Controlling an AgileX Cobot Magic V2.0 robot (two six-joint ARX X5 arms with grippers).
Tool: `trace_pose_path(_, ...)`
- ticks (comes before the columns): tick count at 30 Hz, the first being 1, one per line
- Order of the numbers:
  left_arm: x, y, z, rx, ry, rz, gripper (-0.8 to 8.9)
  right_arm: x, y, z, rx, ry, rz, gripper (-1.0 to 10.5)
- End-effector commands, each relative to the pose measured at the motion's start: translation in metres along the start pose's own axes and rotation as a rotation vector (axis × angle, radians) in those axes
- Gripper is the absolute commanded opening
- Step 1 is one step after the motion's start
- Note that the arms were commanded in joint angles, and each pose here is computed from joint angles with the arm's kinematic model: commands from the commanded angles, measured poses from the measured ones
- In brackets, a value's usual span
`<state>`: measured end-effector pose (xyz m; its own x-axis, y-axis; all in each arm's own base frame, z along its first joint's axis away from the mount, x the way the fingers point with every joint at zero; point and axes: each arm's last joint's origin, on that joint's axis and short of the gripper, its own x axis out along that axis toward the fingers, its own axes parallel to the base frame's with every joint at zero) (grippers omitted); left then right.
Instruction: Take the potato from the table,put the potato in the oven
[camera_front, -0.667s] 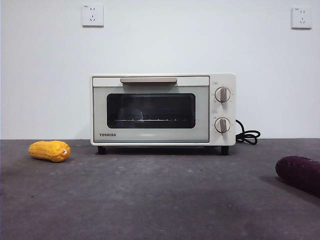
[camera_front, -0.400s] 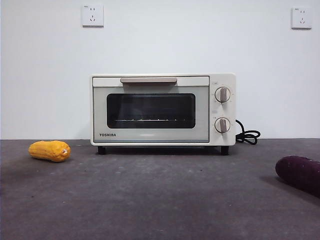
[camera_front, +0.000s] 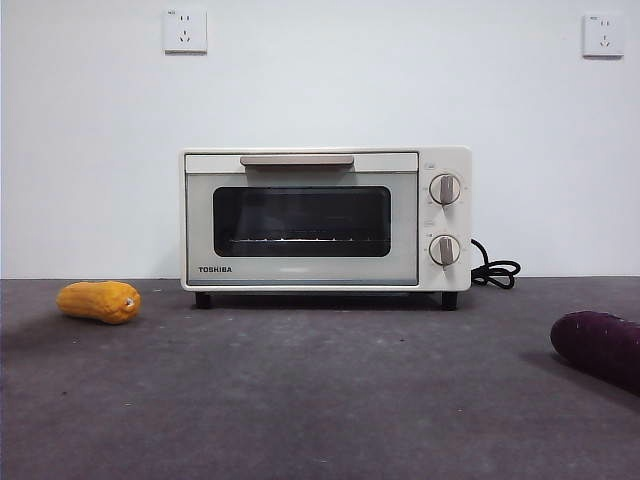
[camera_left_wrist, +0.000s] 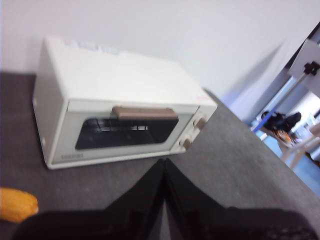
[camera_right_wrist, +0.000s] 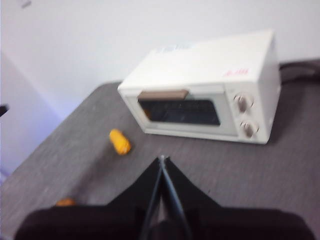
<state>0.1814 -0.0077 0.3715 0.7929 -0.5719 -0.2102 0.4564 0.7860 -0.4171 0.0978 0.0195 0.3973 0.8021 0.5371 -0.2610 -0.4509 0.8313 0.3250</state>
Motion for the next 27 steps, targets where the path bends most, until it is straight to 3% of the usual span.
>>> trace_pose_path(1, 0.016, 0.009, 0.008, -0.019, 0.044, 0.001, -0.06, 0.007, -0.002, 0.006, -0.019, 0.045, 0.017, 0.0)
trace_pose_path(15, 0.11, 0.036, 0.048, -0.099, 0.229, -0.058, -0.06, 0.049, -0.023, 0.025, 0.072, 0.367, -0.017, 0.0)
trace_pose_path(27, 0.229, 0.03, 0.059, -0.067, 0.37, -0.079, -0.06, 0.062, -0.029, 0.029, 0.095, 0.408, -0.017, 0.0)
